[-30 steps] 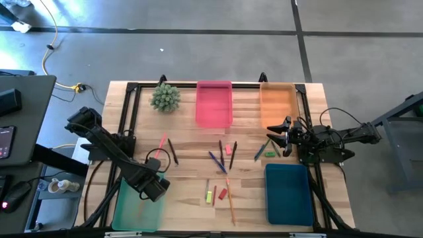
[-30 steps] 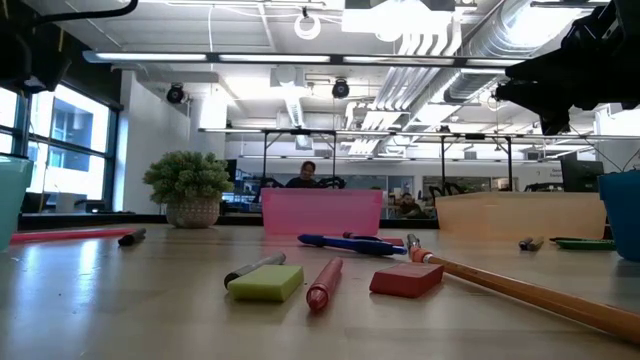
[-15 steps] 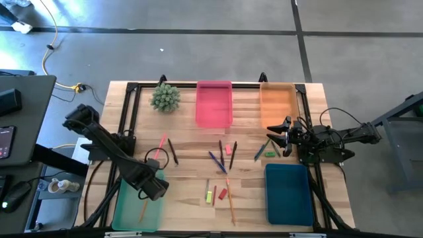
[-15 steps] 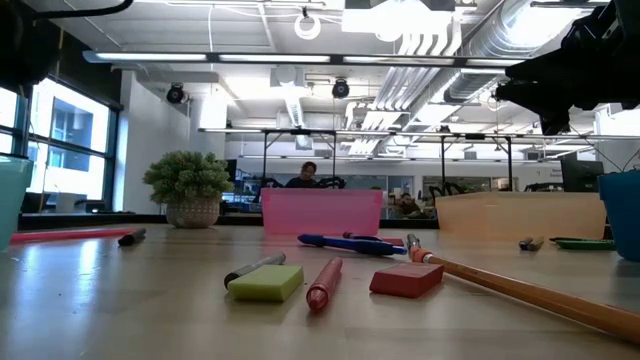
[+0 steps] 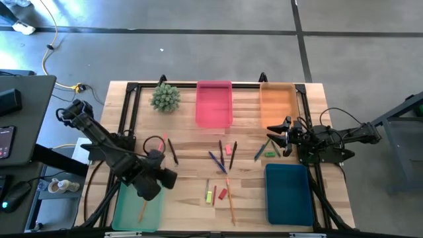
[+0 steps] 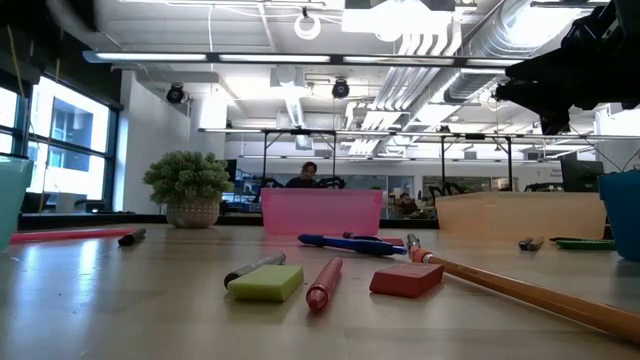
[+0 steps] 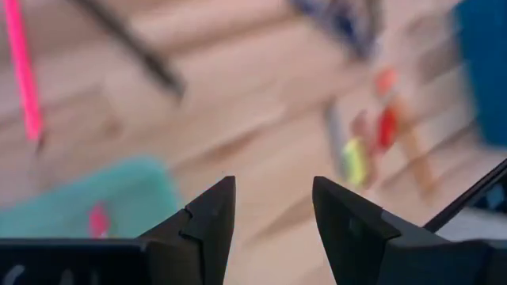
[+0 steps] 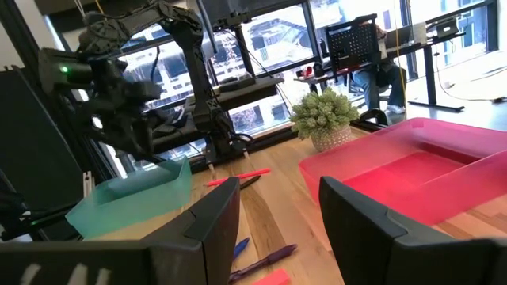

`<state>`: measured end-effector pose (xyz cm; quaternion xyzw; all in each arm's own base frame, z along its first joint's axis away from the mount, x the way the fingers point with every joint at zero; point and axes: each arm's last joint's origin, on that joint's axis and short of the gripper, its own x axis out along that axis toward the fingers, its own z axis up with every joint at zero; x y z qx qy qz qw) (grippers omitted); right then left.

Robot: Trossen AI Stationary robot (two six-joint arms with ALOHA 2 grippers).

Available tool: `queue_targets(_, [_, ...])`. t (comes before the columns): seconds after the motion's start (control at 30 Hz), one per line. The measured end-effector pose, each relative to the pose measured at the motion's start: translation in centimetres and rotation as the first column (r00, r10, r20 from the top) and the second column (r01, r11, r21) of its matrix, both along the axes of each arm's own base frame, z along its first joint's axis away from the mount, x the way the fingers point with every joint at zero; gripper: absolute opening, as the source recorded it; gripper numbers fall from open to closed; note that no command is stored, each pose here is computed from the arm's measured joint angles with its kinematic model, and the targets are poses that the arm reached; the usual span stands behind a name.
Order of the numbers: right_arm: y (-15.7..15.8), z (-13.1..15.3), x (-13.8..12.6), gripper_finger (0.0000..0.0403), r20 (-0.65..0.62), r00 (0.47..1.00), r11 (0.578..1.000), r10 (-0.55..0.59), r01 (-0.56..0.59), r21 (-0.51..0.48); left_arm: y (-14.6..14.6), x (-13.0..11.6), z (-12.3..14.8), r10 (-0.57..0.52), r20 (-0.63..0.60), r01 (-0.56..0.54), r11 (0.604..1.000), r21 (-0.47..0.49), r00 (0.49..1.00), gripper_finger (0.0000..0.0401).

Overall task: Sort crayons/erasers/pens/pencils in bins
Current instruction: Put the green crayon into the orange bin

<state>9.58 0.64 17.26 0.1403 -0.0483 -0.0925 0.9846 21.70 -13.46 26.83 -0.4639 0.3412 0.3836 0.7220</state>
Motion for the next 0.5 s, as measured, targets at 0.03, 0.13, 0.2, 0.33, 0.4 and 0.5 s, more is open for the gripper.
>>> queue_targets(0.03, [0.0, 0.0, 0.0, 0.0167, 0.007, 1.0, 1.0, 0.001, -0.001, 0.01, 0.2, 0.2, 0.4, 0.019, 0.038, -0.02, 0.999, 0.031, 0.999, 0.0157])
queue_targets(0.13, [0.0, 0.1, 0.0, 0.0167, 0.019, 1.0, 0.998, 0.004, -0.006, 0.068, 0.6, 0.8, 0.9, 0.047, 0.106, -0.055, 0.996, 0.076, 0.993, 0.0157])
queue_targets(0.2, [0.0, 0.1, 0.0, 0.0167, 0.03, 1.0, 0.993, 0.007, -0.01, 0.115, 0.9, 1.4, 1.1, 0.029, 0.124, -0.04, 0.996, 0.081, 0.992, 0.0157])
queue_targets(0.33, [0.0, 0.2, 0.0, 0.0167, 0.056, 0.998, 0.983, 0.008, -0.018, 0.185, 1.9, 2.5, 1.2, -0.007, 0.127, -0.004, 0.997, 0.083, 0.992, 0.0157])
queue_targets(0.4, [0.0, 0.3, 0.0, 0.0167, 0.077, 0.997, 0.975, 0.003, -0.02, 0.223, 2.8, 3.1, 1.4, -0.016, 0.133, 0.003, 0.995, 0.097, 0.991, 0.0157])
queue_targets(0.5, [-0.1, 0.9, -0.2, 0.0167, 0.094, 0.996, 0.972, 0.0, -0.022, 0.234, 4.1, 4.4, 1.7, -0.035, 0.162, 0.021, 0.996, 0.088, 0.986, 0.0157])
